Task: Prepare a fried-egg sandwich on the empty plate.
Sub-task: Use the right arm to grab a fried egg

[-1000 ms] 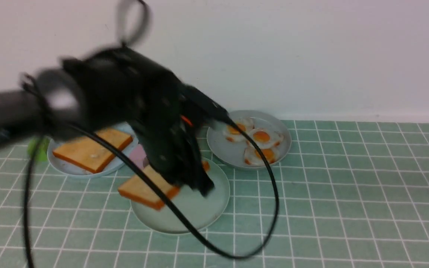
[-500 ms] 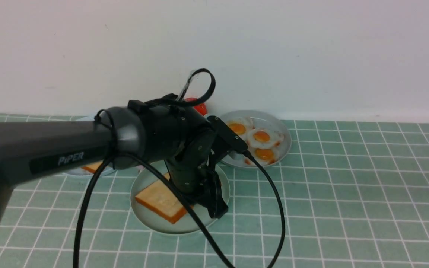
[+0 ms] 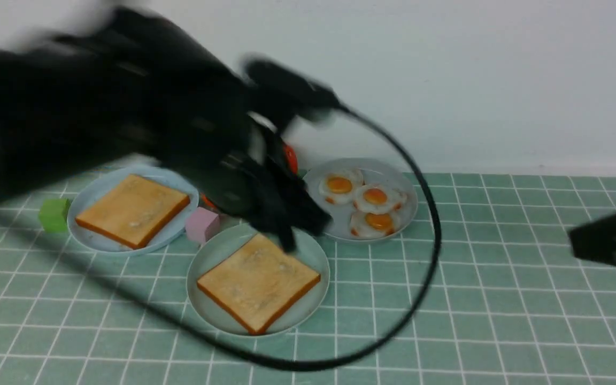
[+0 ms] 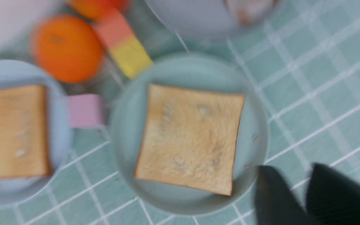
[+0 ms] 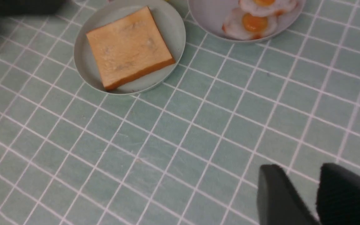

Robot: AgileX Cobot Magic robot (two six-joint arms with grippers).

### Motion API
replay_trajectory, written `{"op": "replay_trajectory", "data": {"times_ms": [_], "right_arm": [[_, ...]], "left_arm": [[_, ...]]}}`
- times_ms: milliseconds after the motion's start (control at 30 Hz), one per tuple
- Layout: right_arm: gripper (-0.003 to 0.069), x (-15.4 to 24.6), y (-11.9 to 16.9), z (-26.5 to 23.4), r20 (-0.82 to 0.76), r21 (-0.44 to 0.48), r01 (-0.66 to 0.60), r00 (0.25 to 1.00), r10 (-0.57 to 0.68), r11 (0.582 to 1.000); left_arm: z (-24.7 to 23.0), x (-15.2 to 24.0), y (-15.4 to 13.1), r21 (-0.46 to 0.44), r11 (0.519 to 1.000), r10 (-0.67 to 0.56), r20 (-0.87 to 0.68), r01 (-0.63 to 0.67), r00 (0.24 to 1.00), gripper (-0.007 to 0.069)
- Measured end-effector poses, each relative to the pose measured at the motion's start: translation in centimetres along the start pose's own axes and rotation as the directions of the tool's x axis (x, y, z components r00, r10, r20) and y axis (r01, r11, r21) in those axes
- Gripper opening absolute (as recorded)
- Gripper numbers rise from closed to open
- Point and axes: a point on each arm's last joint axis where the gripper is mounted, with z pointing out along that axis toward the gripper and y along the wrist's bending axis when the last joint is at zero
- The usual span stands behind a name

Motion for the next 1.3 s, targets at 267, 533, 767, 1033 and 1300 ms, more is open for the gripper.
{"op": "replay_trajectory", "data": {"times_ms": [267, 533, 767, 1033, 1300], "right_arm": [[0.0105, -4.3, -2.1, 8.2, -0.13, -0.034, 0.013, 0.991, -0.017, 0.999], [0.0112, -7.7, -1.3, 17.6, -0.231, -0.059, 0.167, 0.957, -0.176, 0.984], [0.0278, -10.1, -0.9, 25.6, -0.289, 0.045, 0.379, 0.891, -0.352, 0.924], [0.0591, -10.6, -2.2, 32.6, -0.298, 0.121, 0.397, 0.889, -0.348, 0.91], [0.0645, -9.2, -2.9, 36.7, -0.327, 0.128, 0.412, 0.876, -0.354, 0.902]], "left_arm": [[-9.1, 8.1, 2.2, 0.051, 0.991, -0.135, 0.186, 0.127, 0.973, -0.0013], [-11.1, 16.7, 2.9, 0.183, 0.95, -0.307, 0.384, 0.254, 0.871, -0.0013], [-11.9, 19.2, 3.7, 0.18, 0.94, -0.342, 0.473, 0.29, 0.812, -0.0013], [-11.4, 19.0, 3.8, 0.13, 0.954, -0.298, 0.469, 0.269, 0.831, -0.0013], [-11.3, 19.1, 3.9, 0.123, 0.956, -0.294, 0.468, 0.268, 0.834, -0.0013]]}}
